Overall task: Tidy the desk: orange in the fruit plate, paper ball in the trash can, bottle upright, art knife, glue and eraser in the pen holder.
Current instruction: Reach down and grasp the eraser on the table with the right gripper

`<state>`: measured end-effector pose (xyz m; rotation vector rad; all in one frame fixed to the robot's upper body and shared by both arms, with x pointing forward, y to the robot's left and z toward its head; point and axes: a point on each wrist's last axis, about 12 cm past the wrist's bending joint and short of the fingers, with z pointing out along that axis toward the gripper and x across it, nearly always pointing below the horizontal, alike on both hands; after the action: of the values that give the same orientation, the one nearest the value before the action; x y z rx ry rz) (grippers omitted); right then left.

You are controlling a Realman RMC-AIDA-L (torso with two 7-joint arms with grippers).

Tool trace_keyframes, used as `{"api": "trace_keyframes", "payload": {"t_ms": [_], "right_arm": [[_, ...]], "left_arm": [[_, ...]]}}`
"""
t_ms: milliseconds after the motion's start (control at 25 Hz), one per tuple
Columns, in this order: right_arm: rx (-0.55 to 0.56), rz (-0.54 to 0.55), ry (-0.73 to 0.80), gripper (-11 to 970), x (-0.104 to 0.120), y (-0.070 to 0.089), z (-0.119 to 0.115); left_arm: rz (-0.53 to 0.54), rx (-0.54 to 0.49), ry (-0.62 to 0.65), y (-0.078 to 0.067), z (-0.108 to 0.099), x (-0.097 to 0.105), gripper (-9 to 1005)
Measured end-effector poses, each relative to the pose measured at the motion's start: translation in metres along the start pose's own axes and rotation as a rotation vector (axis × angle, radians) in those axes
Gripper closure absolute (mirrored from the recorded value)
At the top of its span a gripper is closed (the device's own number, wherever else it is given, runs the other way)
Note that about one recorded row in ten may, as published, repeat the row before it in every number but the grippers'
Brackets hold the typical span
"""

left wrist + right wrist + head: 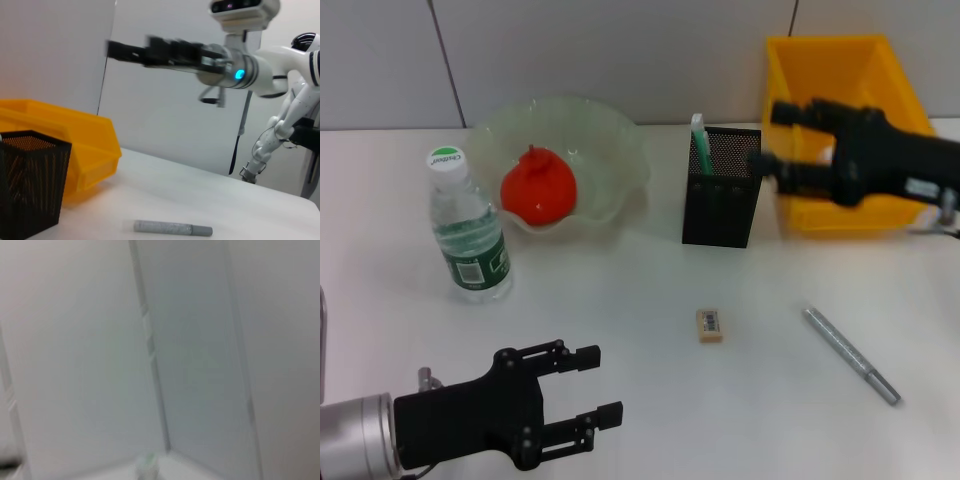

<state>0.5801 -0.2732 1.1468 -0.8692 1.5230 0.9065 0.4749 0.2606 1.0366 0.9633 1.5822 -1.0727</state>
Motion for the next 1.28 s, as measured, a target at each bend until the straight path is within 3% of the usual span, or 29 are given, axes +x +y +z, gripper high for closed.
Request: {"api": "trace_keyframes", "payload": {"t_ms": [160,280,480,720,960,1280], "right_arm": [[-0.051,0.011,0.161,139,0.002,-0.005,-0.016],[-0.087,0.032,0.301,140,-0.005,-0.013,-0.015],[-0.186,-0.004,0.566,141,-0.027,-0.019,0.018],[-0.27,-0.143,0.798,143,-0.042,-0.015,0.066],[-0.298,-0.28,0.937,144,-0.034,-0.005,0.111],[-0.311,-0.386,1.0,146,-0.015,0.008,0.14]], "left_arm": [[-0.01,-0.012,0.006,-0.002,-0.002,0.004,322],[-0.021,-0.015,0.007,-0.002,-0.003,0.004,322],[-0.043,-0.019,0.009,0.0,-0.005,0.003,322],[-0.052,-0.015,0.008,0.001,-0.003,0.002,321],[-0.06,-0.017,0.007,-0.001,-0.004,0.003,322],[-0.069,-0.018,0.014,0.0,-0.006,0.003,321]]}}
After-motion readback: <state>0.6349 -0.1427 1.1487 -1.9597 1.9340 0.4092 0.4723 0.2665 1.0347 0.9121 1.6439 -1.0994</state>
